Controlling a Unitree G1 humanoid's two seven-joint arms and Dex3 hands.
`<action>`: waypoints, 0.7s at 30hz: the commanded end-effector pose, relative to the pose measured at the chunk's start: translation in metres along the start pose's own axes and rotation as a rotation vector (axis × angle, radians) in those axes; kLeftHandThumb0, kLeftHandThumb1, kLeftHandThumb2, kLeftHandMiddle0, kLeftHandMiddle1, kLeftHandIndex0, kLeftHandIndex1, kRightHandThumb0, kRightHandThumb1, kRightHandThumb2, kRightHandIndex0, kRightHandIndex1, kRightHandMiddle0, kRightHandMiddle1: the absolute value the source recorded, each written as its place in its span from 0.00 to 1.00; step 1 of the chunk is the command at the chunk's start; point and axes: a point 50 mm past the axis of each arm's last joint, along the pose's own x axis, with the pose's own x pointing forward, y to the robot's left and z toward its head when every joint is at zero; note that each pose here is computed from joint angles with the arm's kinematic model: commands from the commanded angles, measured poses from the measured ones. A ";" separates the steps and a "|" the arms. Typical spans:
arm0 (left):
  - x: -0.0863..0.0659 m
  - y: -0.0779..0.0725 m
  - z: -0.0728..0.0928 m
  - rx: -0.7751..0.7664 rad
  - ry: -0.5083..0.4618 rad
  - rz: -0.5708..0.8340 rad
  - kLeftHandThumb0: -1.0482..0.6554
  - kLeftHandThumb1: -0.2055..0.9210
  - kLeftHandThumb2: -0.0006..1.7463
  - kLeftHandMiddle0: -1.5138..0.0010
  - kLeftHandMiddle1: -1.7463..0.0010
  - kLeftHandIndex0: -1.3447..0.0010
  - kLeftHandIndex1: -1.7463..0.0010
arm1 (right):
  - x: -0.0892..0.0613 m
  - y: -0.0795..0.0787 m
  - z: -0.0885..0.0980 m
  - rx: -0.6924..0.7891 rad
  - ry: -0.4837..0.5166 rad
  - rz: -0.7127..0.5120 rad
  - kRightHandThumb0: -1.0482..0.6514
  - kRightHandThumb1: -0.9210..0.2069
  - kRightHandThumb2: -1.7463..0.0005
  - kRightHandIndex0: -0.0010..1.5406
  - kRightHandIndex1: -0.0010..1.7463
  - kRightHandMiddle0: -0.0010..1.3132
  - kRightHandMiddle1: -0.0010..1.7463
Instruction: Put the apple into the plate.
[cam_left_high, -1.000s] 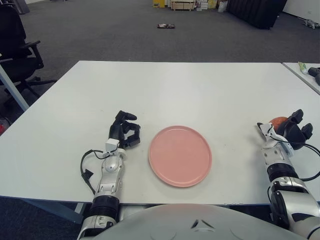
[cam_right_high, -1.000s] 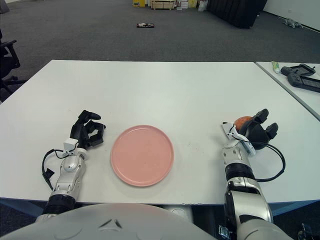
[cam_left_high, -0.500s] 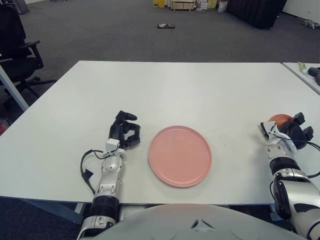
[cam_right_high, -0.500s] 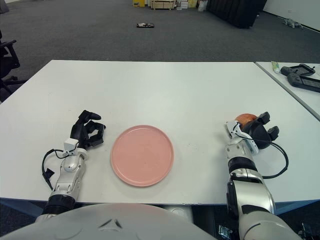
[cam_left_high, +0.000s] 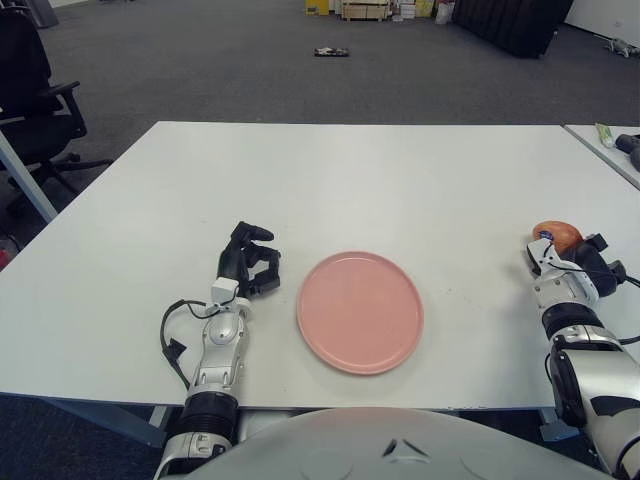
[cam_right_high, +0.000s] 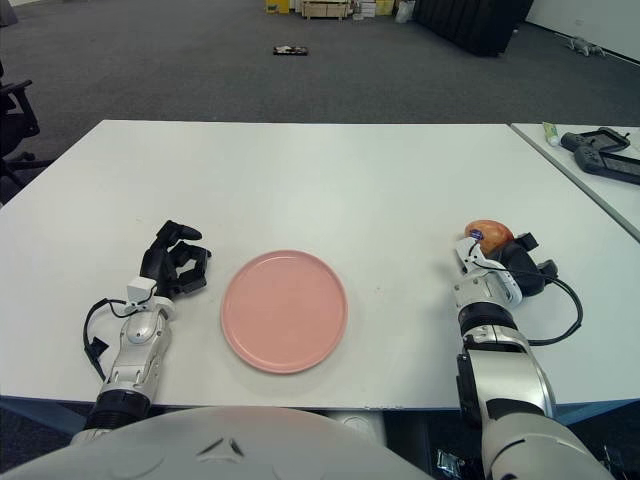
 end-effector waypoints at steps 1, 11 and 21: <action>-0.010 0.003 -0.020 0.007 0.116 0.014 0.61 0.54 0.64 0.56 0.20 0.68 0.00 | -0.008 0.010 -0.002 0.021 0.012 0.031 0.23 0.19 0.56 0.01 0.47 0.00 0.68; -0.010 0.003 -0.019 0.004 0.114 0.015 0.61 0.55 0.63 0.57 0.19 0.69 0.00 | -0.010 0.006 -0.002 0.187 -0.012 -0.043 0.35 0.30 0.46 0.28 0.96 0.27 0.97; -0.009 0.004 -0.019 0.009 0.114 0.006 0.61 0.54 0.64 0.58 0.17 0.69 0.00 | -0.013 0.002 0.001 0.311 -0.006 -0.120 0.35 0.45 0.33 0.53 1.00 0.41 0.98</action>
